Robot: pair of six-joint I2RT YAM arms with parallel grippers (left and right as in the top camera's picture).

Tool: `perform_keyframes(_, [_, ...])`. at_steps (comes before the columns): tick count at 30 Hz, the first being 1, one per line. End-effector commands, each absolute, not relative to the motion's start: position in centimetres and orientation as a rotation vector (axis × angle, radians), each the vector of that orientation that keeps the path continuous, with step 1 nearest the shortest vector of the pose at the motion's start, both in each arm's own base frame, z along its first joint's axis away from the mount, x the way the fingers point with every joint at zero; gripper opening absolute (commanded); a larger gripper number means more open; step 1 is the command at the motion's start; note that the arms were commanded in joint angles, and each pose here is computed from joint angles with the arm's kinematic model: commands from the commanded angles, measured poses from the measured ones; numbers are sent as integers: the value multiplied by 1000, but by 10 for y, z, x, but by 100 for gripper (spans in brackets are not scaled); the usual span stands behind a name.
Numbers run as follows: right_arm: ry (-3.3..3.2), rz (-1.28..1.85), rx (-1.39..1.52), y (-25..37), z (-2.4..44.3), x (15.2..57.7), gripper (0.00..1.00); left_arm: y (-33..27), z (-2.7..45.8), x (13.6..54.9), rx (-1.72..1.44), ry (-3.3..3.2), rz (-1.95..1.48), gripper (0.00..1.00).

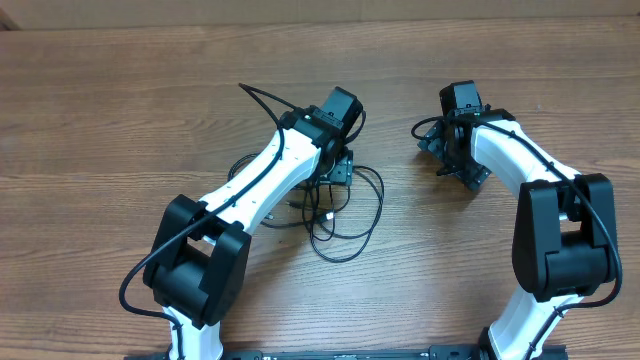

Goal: Untangle cables

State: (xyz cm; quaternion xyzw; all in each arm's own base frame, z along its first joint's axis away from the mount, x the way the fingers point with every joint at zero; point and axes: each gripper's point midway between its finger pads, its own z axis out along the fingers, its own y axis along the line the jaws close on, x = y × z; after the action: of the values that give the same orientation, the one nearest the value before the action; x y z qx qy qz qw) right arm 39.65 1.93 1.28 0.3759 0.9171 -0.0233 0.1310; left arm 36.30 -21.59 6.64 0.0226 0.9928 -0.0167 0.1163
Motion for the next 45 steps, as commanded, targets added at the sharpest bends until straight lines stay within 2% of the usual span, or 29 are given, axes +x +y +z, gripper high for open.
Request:
perform_keyframes(1, [2650, -71, 1095, 18, 16, 397, 100, -206, 77, 371, -45, 2847, -1, 63])
perform_keyframes(5, [2650, -71, 1095, 18, 16, 397, 100, -203, 75, 371, -121, 2850, 5, 54])
perform_keyframes(12, [2650, -72, 1095, 18, 16, 397, 100, -196, 50, 358, -109, 2934, 92, 52])
perform_keyframes(14, [2650, -71, 1095, 18, 16, 397, 100, -193, 42, 356, -108, 2956, 116, 36])
perform_keyframes(16, [2650, -71, 1095, 18, 16, 397, 100, -191, 37, 353, -105, 2976, 138, 32])
perform_keyframes(33, [2650, -71, 1095, 18, 16, 397, 100, -173, -17, 327, -81, 3138, 335, 29])
perform_keyframes(39, [2650, -71, 1095, 18, 16, 397, 100, -169, -18, 330, -106, 3137, 332, 19])
perform_keyframes(41, [2650, -71, 1095, 18, 16, 397, 100, -166, -18, 333, -120, 3135, 329, 19])
perform_keyframes(45, [2650, -72, 1095, 18, 16, 397, 100, -160, -18, 337, -131, 3135, 324, 25])
